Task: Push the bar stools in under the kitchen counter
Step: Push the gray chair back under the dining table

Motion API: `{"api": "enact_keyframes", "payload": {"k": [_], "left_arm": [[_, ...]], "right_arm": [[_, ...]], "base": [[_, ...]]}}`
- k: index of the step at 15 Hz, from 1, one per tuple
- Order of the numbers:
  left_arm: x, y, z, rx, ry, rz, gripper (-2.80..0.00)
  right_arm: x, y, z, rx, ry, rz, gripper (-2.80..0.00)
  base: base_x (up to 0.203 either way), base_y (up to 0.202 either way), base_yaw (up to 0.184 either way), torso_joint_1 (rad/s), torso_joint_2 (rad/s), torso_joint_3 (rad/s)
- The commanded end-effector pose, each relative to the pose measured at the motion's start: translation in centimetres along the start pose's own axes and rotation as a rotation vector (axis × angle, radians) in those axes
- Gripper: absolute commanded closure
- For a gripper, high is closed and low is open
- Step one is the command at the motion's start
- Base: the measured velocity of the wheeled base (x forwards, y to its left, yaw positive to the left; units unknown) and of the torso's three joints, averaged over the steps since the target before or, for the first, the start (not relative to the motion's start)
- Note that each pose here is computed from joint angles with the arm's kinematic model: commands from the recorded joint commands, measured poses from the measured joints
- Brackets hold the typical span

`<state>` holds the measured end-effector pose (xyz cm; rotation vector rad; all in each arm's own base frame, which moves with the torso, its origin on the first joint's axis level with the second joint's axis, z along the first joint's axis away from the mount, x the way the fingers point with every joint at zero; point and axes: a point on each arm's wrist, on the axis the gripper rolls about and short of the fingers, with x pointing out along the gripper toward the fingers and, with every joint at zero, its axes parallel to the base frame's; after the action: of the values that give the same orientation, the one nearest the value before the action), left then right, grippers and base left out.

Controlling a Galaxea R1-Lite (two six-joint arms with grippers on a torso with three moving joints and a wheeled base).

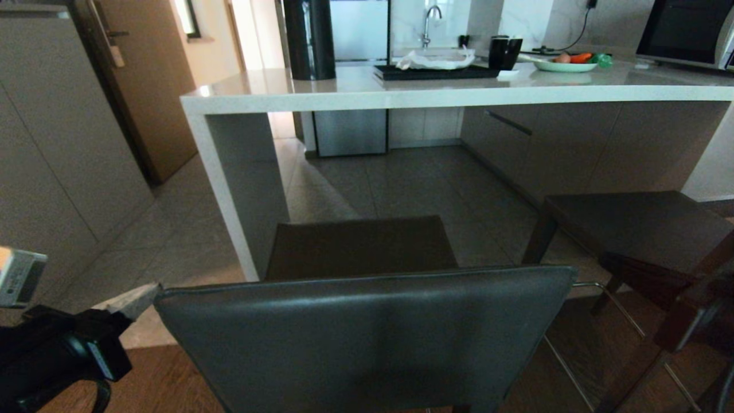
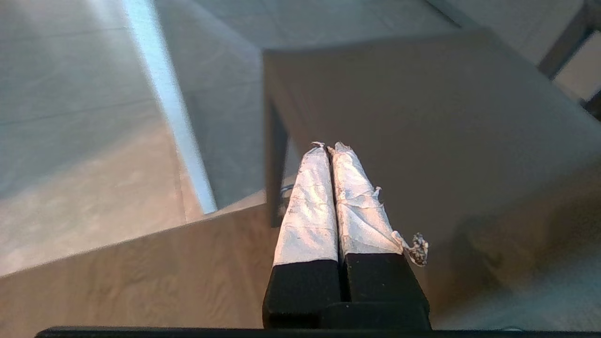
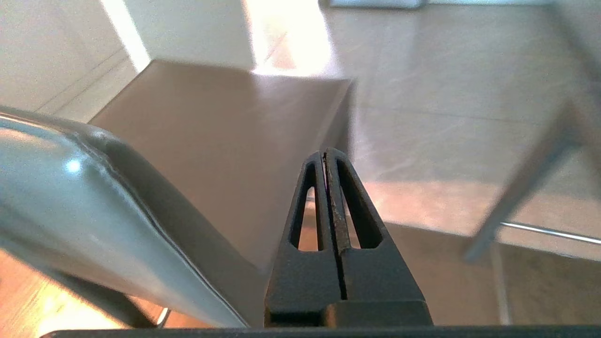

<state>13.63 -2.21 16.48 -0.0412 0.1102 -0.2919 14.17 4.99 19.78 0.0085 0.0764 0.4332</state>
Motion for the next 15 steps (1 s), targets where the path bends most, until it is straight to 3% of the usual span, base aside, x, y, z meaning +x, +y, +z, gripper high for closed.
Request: {"api": "enact_keyframes", "payload": {"k": [1, 4, 8, 13, 15], "left_arm": [[2.8, 0.1, -1.9, -0.011, 0.049, -0.012, 0.00], [2.7, -0.6, -2.3, -0.036, 0.062, -0.023, 0.00], [2.8, -3.2, -2.4, -0.055, 0.062, -0.032, 0.00], [3.1, -3.7, -2.4, -0.064, 0.068, -0.032, 0.00], [3.0, -4.3, -2.7, -0.056, 0.089, -0.069, 0.00]], "right_arm": [[3.4, 0.7, -1.6, 0.001, 0.085, 0.059, 0.00], [5.1, 1.5, -2.2, -0.003, 0.096, 0.105, 0.00], [7.5, 2.3, -2.9, -0.006, 0.074, 0.132, 0.00], [8.8, 3.4, -3.3, -0.006, 0.089, 0.175, 0.00], [9.6, 4.1, -3.6, -0.013, 0.090, 0.201, 0.00]], "base": [[0.000, 0.000, 0.000, 0.000, 0.00, 0.000], [0.000, 0.000, 0.000, 0.000, 0.00, 0.000], [0.000, 0.000, 0.000, 0.000, 0.00, 0.000], [0.000, 0.000, 0.000, 0.000, 0.00, 0.000], [0.000, 0.000, 0.000, 0.000, 0.00, 0.000]]}}
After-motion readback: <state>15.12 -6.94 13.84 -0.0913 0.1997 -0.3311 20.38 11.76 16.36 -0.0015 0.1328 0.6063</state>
